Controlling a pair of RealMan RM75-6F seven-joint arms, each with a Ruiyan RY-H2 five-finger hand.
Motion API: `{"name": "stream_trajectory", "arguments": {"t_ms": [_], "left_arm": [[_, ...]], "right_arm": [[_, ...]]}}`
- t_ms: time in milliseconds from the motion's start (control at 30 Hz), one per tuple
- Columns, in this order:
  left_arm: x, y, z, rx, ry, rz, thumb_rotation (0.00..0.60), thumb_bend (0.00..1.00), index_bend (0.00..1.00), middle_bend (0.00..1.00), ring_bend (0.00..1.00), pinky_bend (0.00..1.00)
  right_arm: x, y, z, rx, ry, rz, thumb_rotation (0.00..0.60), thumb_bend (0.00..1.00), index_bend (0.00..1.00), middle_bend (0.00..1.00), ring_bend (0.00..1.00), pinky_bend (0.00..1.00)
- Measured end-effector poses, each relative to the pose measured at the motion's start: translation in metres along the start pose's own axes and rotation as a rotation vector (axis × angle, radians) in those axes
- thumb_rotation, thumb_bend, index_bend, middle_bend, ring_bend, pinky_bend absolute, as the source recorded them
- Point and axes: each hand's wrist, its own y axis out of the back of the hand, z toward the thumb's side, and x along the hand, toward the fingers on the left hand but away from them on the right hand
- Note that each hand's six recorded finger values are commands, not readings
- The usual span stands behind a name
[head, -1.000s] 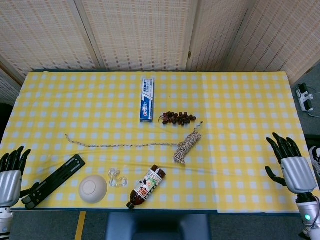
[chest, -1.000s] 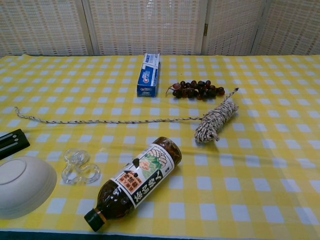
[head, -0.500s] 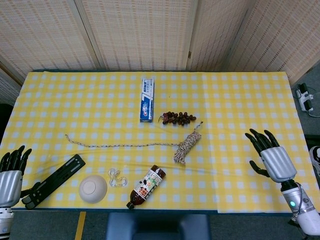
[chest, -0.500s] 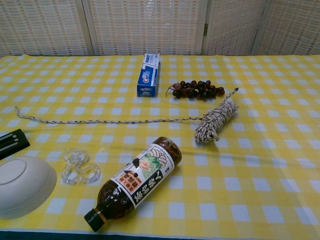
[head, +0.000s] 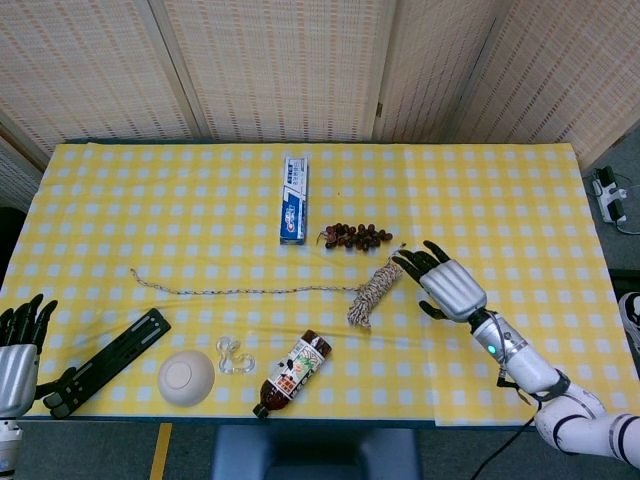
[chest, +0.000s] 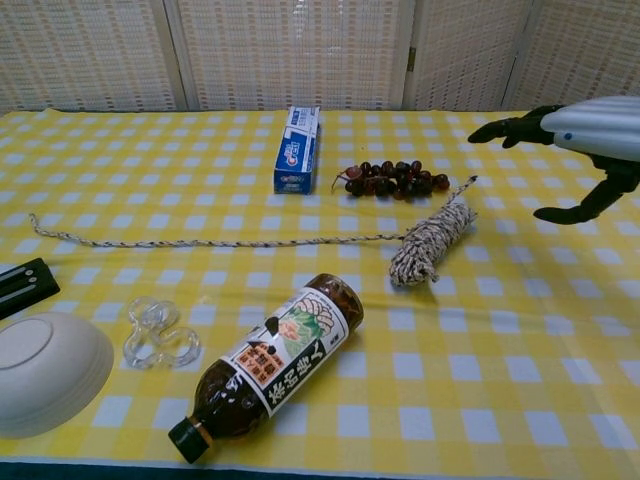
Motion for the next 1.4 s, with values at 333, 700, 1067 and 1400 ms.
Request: {"name": "stream_trajectory", "arguments": {"t_ms": [333, 700, 1067, 1400], "left_arm": [[-0.001, 0.001, -0.002, -0.001, 0.005, -0.015, 0.6, 0.19, 0.02, 0.0, 0.0, 0.0], [0.0, -0.003, -0.001, -0.004, 0.004, -0.03, 0.6, 0.19, 0.02, 0.0, 0.0, 0.0], [0.002, -0.006, -0.004, -0.007, 0.006, -0.039, 0.6, 0.19, 0.02, 0.0, 0.0, 0.0], [0.006, -0.008, 0.0, -0.006, -0.01, -0.042, 0.6, 0.19, 0.02, 0.0, 0.0, 0.0]], "right_arm": [[-0.053, -0.023, 0.023, 0.075, 0.044, 0.058, 0.6, 0.39, 0.08, 0.12, 0.16, 0.04], [-0.075, -0.042, 0.037, 0.101, 0.06, 0.088, 0.6, 0.39, 0.22, 0.21, 0.22, 0.05], [-0.085, -0.043, 0.038, 0.099, 0.051, 0.064, 0.6, 0.39, 0.33, 0.29, 0.31, 0.13], [-0.088, -0.047, 0.035, 0.114, 0.037, 0.068, 0.6, 0.39, 0.48, 0.4, 0.4, 0.27]]}}
